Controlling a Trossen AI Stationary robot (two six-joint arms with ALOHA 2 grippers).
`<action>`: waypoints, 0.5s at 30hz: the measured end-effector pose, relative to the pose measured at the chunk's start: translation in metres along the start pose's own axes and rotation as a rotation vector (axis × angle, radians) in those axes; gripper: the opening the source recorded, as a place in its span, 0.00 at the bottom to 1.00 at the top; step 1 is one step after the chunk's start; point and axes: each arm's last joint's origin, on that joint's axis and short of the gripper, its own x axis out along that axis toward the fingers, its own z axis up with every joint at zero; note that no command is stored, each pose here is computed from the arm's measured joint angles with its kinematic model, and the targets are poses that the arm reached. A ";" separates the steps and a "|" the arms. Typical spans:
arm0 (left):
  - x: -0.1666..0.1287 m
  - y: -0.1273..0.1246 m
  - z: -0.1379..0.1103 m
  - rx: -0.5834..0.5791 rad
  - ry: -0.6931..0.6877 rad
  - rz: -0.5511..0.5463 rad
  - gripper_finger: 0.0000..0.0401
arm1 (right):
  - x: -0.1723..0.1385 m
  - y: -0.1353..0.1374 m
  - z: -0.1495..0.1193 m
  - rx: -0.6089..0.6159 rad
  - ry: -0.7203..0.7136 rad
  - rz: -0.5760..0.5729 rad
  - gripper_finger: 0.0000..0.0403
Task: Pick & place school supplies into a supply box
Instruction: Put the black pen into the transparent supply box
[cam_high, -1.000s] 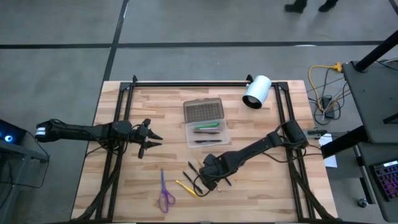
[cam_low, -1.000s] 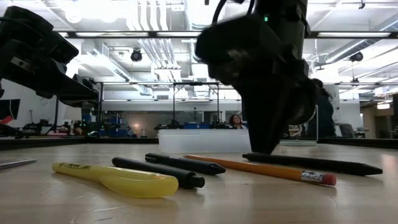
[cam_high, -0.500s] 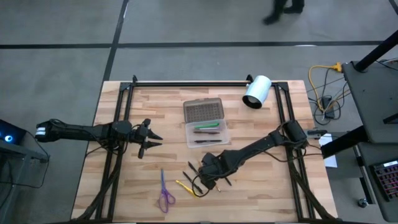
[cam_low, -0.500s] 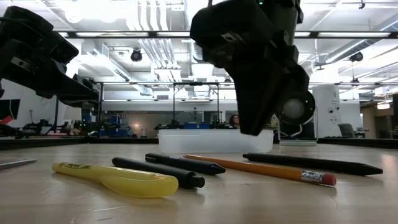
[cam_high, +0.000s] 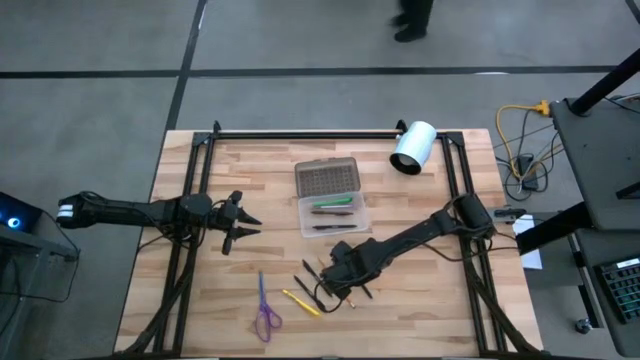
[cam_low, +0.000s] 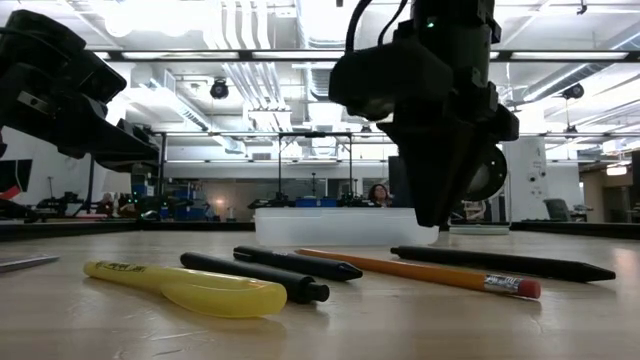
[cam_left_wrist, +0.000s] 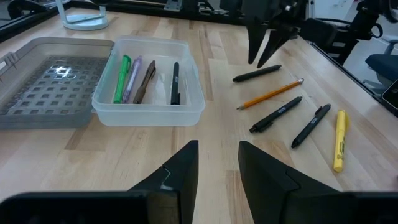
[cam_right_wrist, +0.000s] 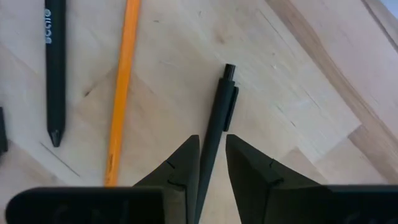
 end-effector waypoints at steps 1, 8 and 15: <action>0.000 0.000 0.000 0.000 0.000 0.000 0.25 | 0.002 0.000 0.000 -0.001 0.004 -0.004 0.18; 0.000 0.000 0.000 0.001 0.000 0.000 0.25 | 0.017 0.001 -0.002 0.000 0.091 -0.011 0.18; 0.000 0.000 0.000 0.000 0.000 0.000 0.25 | 0.022 -0.002 0.001 0.003 0.103 -0.022 0.18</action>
